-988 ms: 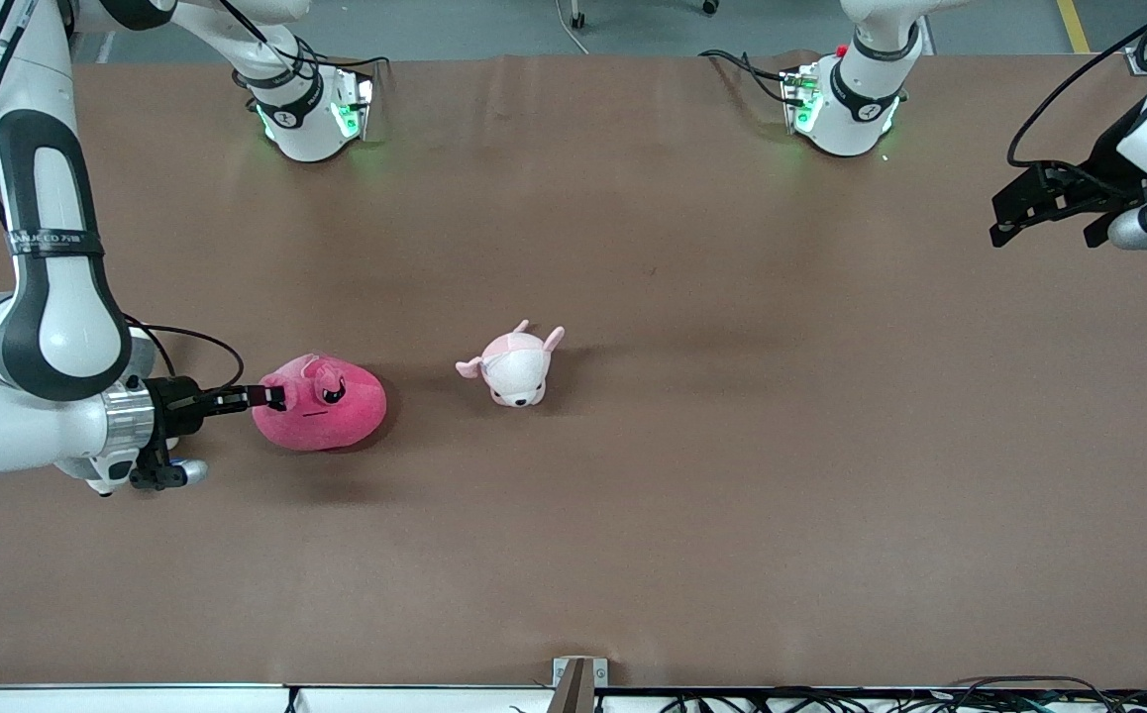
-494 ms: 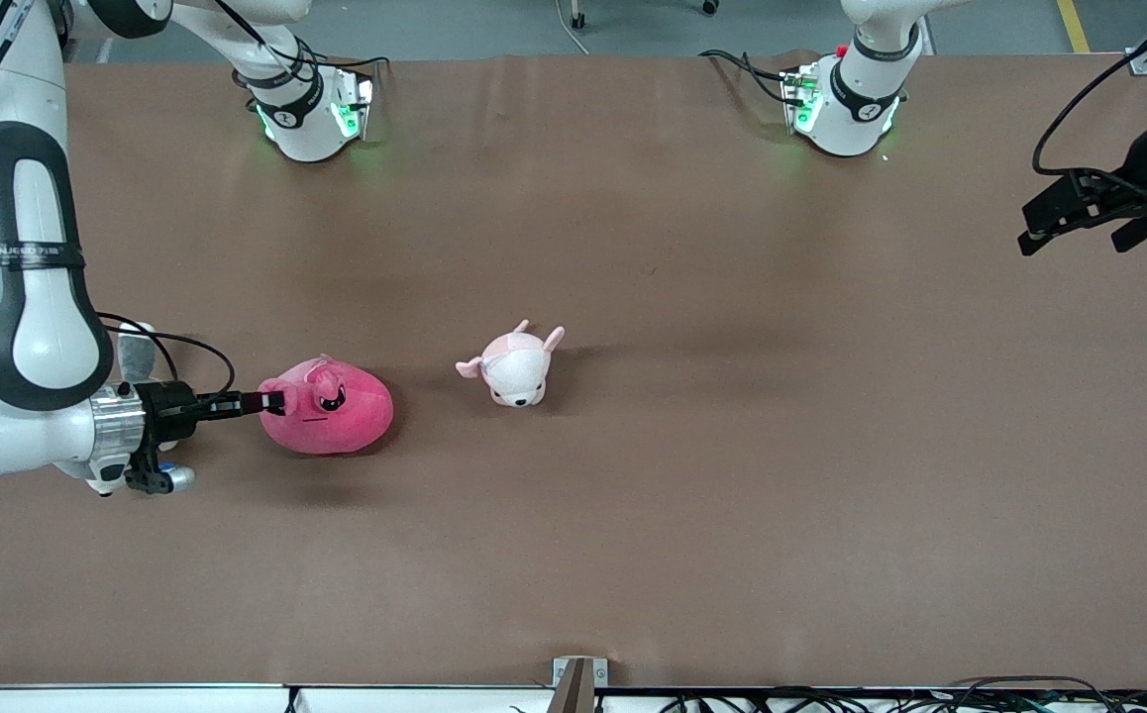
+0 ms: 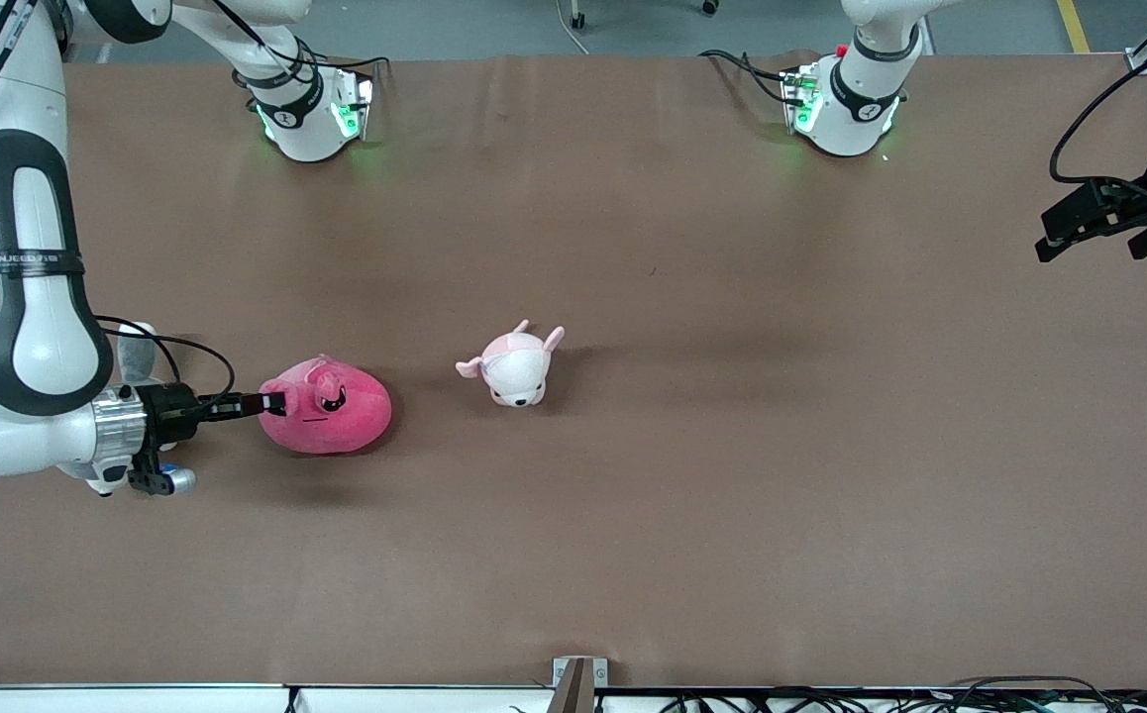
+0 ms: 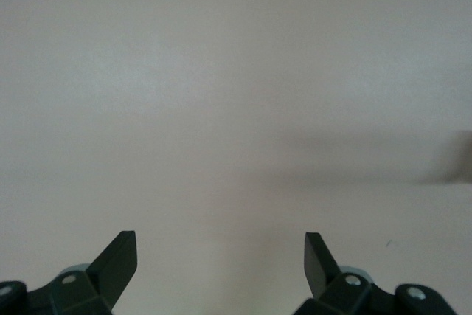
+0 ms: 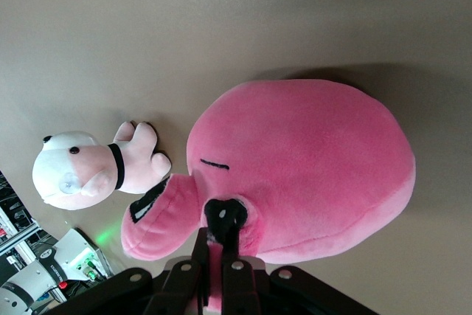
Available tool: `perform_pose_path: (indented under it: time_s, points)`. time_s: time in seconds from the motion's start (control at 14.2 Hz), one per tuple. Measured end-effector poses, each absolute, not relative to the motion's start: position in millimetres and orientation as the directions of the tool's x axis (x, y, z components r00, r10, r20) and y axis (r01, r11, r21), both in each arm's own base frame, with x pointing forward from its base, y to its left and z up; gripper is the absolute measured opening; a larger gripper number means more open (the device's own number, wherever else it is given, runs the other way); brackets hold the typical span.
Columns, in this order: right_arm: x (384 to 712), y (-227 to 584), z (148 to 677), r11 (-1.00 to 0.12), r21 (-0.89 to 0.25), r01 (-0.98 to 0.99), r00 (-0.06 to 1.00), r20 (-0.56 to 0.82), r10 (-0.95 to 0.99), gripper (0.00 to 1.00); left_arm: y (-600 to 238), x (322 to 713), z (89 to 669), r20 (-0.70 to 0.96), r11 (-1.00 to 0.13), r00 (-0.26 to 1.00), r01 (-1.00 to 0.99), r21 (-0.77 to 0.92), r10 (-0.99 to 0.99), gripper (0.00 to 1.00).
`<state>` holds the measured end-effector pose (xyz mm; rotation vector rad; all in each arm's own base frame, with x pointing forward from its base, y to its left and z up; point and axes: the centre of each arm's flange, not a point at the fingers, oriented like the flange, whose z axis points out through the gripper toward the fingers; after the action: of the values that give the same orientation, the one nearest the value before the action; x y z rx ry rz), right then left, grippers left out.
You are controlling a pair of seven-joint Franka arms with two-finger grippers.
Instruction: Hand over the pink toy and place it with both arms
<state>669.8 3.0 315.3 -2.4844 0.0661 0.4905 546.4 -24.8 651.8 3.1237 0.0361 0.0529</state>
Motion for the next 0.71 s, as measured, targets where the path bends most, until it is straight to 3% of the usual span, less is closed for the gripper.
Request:
perform_pose_path:
  time_s: [0.56,0.71]
  points:
    - [669.2,-16.3,302.7,-0.810,-0.572,-0.126,0.936,-0.339,0.094,0.09,-18.4,546.3,652.2,0.034,-0.999,0.999,0.031,0.023,0.031,1.00]
    - [669.5,-22.6,303.0,-0.809,-0.572,-0.131,0.938,-0.337,0.087,0.24,-19.7,546.3,652.1,0.034,-0.999,0.999,0.028,0.024,0.028,1.00]
